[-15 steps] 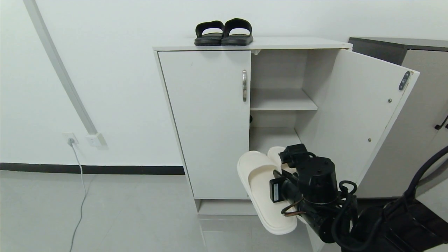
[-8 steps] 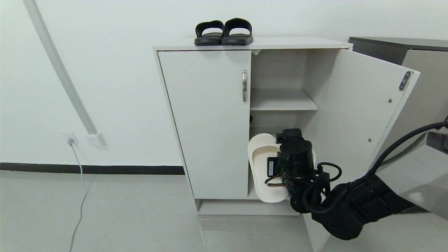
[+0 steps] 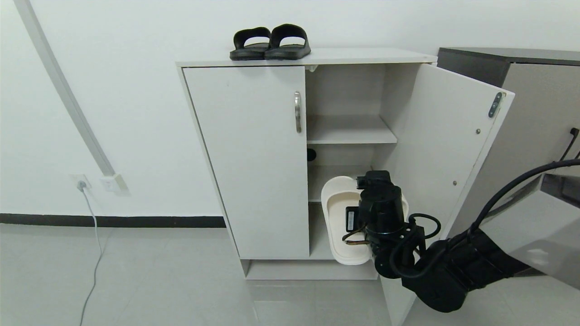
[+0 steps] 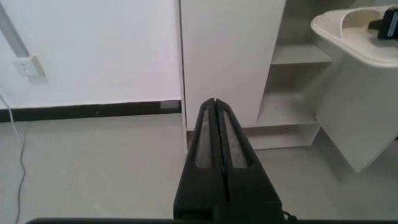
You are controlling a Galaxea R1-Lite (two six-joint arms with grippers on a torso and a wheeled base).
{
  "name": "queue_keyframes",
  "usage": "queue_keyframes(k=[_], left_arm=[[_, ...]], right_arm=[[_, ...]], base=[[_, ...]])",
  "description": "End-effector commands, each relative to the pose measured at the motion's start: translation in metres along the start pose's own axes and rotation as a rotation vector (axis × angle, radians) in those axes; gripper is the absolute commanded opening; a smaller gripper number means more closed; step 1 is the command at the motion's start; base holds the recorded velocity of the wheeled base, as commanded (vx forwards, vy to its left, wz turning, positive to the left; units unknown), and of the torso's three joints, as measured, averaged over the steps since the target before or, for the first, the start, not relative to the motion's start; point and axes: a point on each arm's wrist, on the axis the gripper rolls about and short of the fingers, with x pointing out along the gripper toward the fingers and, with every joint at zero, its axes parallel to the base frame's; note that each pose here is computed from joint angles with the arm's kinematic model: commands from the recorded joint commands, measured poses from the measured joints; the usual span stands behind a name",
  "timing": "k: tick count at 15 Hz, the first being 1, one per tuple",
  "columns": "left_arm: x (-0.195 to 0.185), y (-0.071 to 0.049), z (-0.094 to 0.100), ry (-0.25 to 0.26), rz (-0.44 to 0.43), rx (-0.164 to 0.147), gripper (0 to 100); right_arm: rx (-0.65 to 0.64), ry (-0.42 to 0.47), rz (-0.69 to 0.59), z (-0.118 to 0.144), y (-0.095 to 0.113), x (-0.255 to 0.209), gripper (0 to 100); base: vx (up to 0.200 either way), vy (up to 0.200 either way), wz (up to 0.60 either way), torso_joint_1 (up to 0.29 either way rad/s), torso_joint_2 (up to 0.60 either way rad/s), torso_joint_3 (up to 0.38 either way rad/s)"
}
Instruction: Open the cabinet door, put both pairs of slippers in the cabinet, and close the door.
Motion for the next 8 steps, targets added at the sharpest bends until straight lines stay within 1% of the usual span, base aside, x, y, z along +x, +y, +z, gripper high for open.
queue_keyframes(k=[1, 3, 8], left_arm=[[0.0, 0.0, 0.0, 0.003, 0.001, 0.0, 0], [0.0, 0.0, 0.0, 0.003, 0.001, 0.0, 0], [0.0, 0.0, 0.0, 0.003, 0.001, -0.002, 0]], right_arm=[[-0.002, 0.004, 0.002, -0.002, 0.0, -0.001, 0], [-0.006, 0.008, 0.01, -0.003, 0.001, -0.002, 0], [-0.033, 0.041, -0.026, -0.015, -0.009, 0.007, 0]], base=[[0.0, 0.0, 0.0, 0.0, 0.0, 0.0], [0.0, 0.0, 0.0, 0.0, 0.0, 0.0], [0.0, 0.0, 0.0, 0.0, 0.0, 0.0]])
